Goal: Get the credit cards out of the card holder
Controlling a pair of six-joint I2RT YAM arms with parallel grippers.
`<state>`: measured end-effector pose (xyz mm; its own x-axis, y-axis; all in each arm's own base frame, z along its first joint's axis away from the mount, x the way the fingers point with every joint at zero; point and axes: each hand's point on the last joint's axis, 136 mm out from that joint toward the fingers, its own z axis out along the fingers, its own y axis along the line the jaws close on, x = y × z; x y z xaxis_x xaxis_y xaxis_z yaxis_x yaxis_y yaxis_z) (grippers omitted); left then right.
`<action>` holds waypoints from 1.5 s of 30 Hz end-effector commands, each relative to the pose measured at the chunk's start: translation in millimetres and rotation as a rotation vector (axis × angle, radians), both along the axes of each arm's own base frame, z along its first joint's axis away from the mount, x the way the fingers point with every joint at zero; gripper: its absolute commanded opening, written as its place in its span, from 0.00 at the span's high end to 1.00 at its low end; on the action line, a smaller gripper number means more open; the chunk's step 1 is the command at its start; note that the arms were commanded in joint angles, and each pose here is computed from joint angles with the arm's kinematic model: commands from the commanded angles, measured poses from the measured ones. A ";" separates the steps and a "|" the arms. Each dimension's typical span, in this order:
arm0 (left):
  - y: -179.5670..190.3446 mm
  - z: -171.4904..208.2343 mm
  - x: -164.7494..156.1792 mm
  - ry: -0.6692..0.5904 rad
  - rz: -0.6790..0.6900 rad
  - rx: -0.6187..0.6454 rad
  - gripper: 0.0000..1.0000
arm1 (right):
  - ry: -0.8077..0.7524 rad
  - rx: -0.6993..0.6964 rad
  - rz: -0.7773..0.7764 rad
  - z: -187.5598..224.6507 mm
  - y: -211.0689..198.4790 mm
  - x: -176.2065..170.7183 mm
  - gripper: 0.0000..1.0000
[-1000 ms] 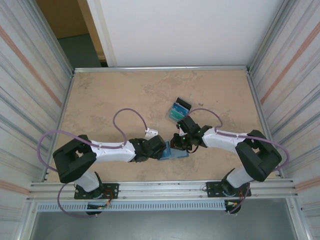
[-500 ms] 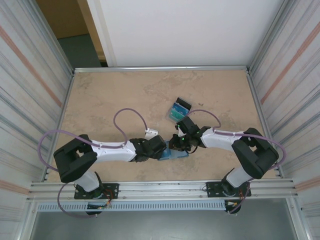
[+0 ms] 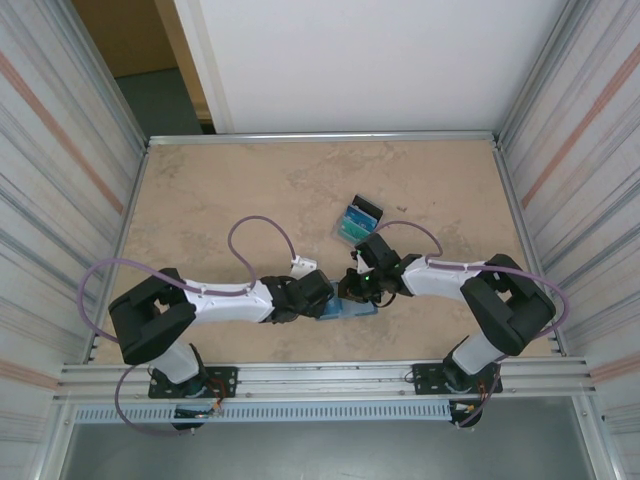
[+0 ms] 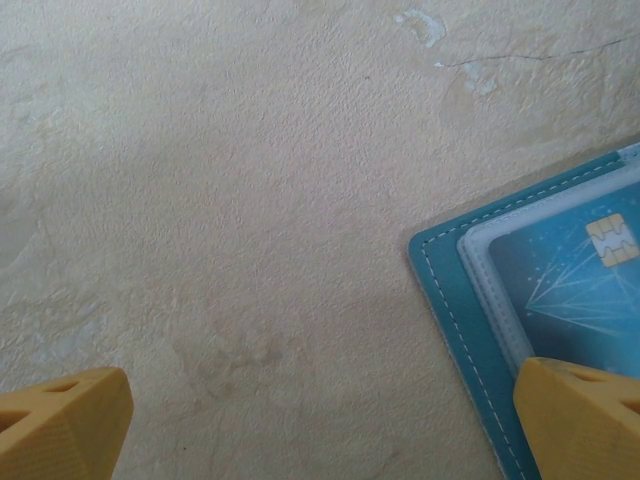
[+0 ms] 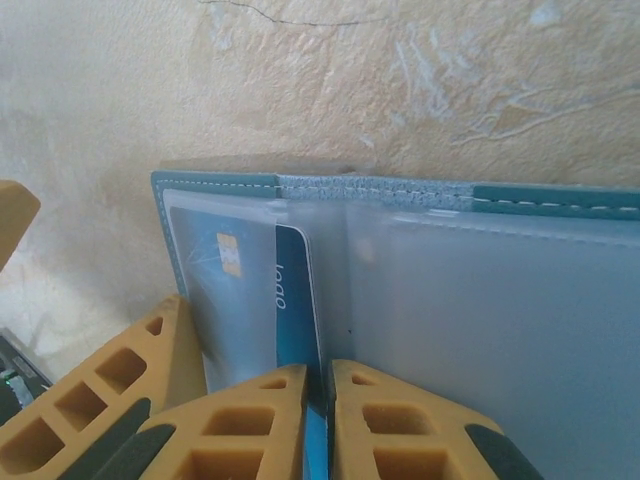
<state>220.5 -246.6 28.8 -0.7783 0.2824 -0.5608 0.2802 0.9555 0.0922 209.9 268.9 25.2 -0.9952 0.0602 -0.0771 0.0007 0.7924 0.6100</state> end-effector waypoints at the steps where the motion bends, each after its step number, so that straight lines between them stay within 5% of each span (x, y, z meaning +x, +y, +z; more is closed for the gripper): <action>1: 10.5 -10.1 -4.9 0.029 0.005 0.065 0.01 | 0.031 0.057 0.018 1.0 8.6 -5.4 0.87; 20: 6.3 -9.5 -5.2 0.031 -0.001 0.057 0.01 | 0.038 0.143 0.033 3.3 17.8 -8.3 0.87; 30: 6.0 -5.1 -4.5 0.020 0.002 0.054 0.01 | 0.033 0.005 0.018 -8.8 3.1 -9.2 1.00; 45: 15.7 3.0 -3.0 -0.003 0.019 0.073 0.01 | -0.032 -0.071 -0.027 5.4 -18.0 -0.4 1.00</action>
<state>221.1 -240.4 31.2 -0.7776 0.2901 -0.5578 0.2663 0.9557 0.1257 206.5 259.4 25.9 -0.9926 0.0872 -0.0840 0.0207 0.8058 0.5919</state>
